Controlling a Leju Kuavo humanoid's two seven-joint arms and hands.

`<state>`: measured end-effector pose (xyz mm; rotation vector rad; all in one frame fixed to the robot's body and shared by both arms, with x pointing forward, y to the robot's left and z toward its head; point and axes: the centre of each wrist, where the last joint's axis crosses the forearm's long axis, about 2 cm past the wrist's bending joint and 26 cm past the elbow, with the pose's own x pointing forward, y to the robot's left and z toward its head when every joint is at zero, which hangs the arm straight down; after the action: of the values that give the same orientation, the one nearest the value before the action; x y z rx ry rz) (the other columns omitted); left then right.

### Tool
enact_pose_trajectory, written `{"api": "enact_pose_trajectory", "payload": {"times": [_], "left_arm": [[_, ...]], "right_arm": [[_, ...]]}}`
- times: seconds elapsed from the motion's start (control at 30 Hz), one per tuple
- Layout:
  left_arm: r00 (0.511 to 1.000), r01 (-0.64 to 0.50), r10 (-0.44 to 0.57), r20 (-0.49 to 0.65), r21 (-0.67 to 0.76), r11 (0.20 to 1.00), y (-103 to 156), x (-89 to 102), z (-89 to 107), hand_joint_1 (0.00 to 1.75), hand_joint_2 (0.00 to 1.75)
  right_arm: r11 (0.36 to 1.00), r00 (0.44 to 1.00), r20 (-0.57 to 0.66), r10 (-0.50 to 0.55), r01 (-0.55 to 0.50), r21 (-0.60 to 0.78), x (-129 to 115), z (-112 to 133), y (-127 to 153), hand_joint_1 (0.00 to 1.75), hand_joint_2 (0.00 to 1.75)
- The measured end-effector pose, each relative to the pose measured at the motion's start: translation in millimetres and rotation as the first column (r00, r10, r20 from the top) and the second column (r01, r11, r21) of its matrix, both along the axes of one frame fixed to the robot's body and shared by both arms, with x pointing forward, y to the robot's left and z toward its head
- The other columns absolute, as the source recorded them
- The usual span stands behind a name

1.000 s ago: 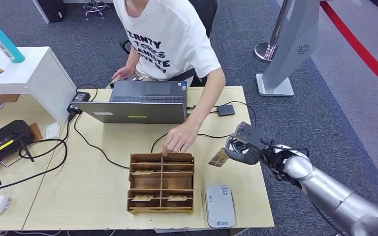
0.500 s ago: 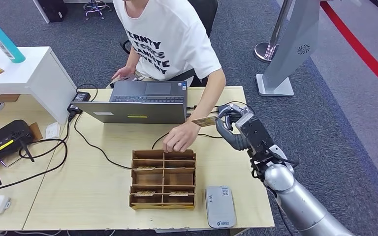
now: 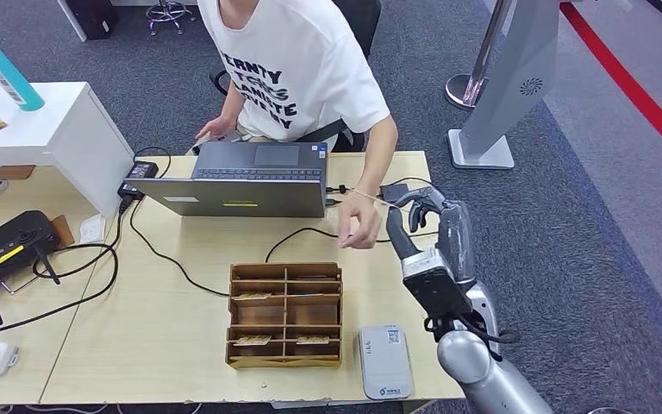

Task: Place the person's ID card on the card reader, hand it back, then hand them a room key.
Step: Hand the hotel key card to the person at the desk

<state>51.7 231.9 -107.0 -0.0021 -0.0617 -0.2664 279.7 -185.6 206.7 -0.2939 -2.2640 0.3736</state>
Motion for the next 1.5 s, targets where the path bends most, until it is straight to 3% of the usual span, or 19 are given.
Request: {"api": "enact_pose_trajectory", "payload": {"times": [0.6,0.73,0.93,1.07,1.5], "left_arm": [[0.999,0.041,-0.041,-0.001,0.008,0.999,-3,0.5,0.4,0.0,0.0],[0.998,0.056,-0.056,0.001,0.01,0.998,-3,1.1,0.5,0.0,0.0],[0.998,0.06,-0.06,0.001,0.009,0.998,-3,1.3,0.5,0.0,0.0],[0.998,0.058,-0.058,0.001,0.008,0.998,-3,1.2,0.5,0.0,0.0],[0.999,0.035,-0.035,0.002,0.006,0.999,-3,1.0,0.5,0.0,0.0]], "right_arm": [[0.989,0.98,0.143,-0.136,0.143,-0.04,-8,4,35,1.75,1.75],[0.976,0.969,0.171,-0.177,0.196,-0.096,-6,3,40,0.02,1.75],[0.958,0.967,0.156,-0.201,0.227,-0.172,-1,-5,45,0.0,1.75],[0.953,0.969,0.139,-0.204,0.229,-0.197,0,-11,46,0.0,0.0],[0.979,0.988,0.067,-0.139,0.147,-0.139,-15,-26,50,0.0,0.0]]}}
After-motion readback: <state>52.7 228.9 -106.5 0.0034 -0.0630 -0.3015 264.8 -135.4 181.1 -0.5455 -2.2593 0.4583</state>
